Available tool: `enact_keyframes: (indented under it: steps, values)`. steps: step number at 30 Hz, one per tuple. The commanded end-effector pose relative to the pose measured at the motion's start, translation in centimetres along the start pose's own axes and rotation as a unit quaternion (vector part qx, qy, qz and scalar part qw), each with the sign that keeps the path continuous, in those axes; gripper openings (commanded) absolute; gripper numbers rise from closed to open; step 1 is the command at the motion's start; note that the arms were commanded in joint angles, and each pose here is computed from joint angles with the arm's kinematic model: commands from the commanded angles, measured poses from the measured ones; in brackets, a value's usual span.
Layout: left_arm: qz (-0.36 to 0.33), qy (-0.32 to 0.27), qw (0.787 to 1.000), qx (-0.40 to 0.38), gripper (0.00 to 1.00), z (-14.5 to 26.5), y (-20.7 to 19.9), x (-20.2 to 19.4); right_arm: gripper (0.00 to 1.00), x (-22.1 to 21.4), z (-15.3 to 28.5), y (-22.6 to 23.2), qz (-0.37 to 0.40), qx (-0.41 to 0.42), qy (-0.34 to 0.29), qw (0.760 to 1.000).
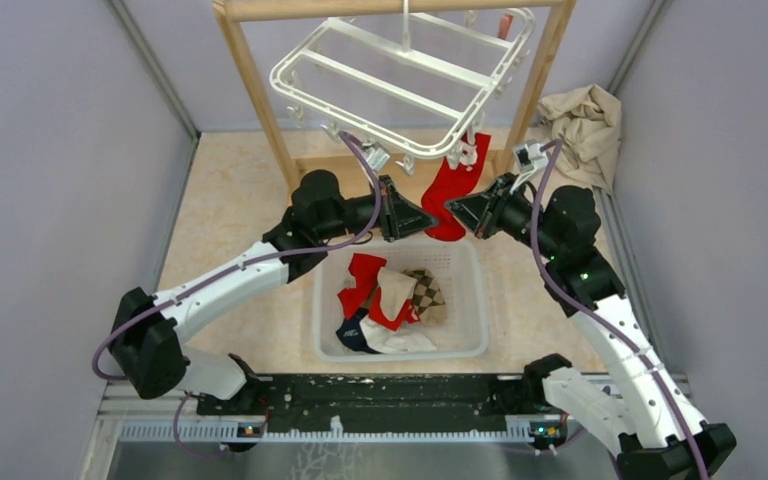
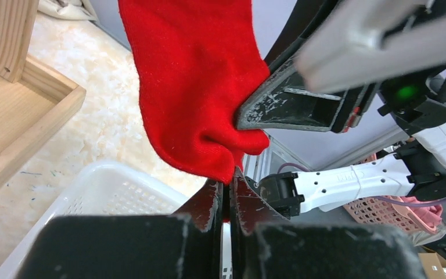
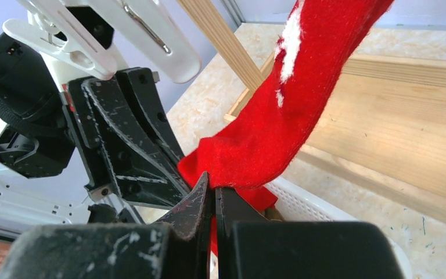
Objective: Remove the socks clipped to the hanger
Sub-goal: Remove the sock from the hanger.
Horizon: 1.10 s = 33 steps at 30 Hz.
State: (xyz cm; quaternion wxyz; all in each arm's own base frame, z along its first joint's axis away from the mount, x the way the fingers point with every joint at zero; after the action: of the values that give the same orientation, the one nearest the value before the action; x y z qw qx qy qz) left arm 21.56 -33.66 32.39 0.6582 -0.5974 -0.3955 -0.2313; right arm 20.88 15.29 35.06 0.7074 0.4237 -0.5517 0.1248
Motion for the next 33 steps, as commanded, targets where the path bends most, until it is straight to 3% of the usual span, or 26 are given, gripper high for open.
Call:
enact_keyframes:
  steps: [1, 3, 6, 9, 16, 22, 27, 33]
  values:
    - [-0.014, -0.016, 1.000, -0.013, 0.00, 1.1, -1.6, 0.8, 0.03, 0.9, 0.9, 0.4, 0.018, -0.004, -0.024, 1.000]
    - [-0.015, -0.017, 1.000, -0.014, 0.00, 1.4, -1.9, 0.9, 0.07, 0.8, 1.0, 0.4, 0.018, -0.006, -0.024, 1.000]
    - [-0.014, -0.020, 1.000, -0.012, 0.00, 1.6, -2.1, 1.0, 0.25, 0.8, 1.2, 0.4, 0.017, -0.007, -0.024, 1.000]
    - [-0.015, -0.020, 1.000, -0.007, 0.00, 1.8, -2.0, 1.0, 0.37, 1.0, 1.5, 0.7, 0.021, -0.007, -0.027, 0.999]
    - [-0.015, -0.021, 1.000, -0.001, 0.00, 2.1, -1.9, 0.7, 0.48, 1.7, 2.3, 0.8, 0.041, -0.027, -0.035, 0.998]
    - [-0.018, -0.024, 1.000, -0.001, 0.01, 2.3, -2.0, 0.7, 0.64, 2.9, 3.2, 0.8, 0.077, -0.057, -0.048, 0.994]
    - [-0.020, -0.027, 0.999, -0.002, 0.01, 2.5, -2.2, 0.9, 0.98, 4.2, 4.0, 0.8, 0.106, -0.086, -0.058, 0.989]
    - [-0.021, -0.027, 0.999, -0.005, 0.01, 2.6, -2.3, 0.8, 0.98, 6.1, 5.0, 1.2, 0.141, -0.104, -0.101, 0.979]
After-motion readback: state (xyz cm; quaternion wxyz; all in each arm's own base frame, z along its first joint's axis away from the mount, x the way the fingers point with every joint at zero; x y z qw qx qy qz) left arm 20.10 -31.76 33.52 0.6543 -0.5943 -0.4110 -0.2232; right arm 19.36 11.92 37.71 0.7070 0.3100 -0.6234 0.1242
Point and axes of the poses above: each gripper's point midway between its finger pads, its own z axis back along the fingers, its own y axis along the line the jaws close on, x = y × z, the point moved 6 cm from there along z, back along the fingers, and after that the axes turned 2 degrees about z, right-handed, at the moved point
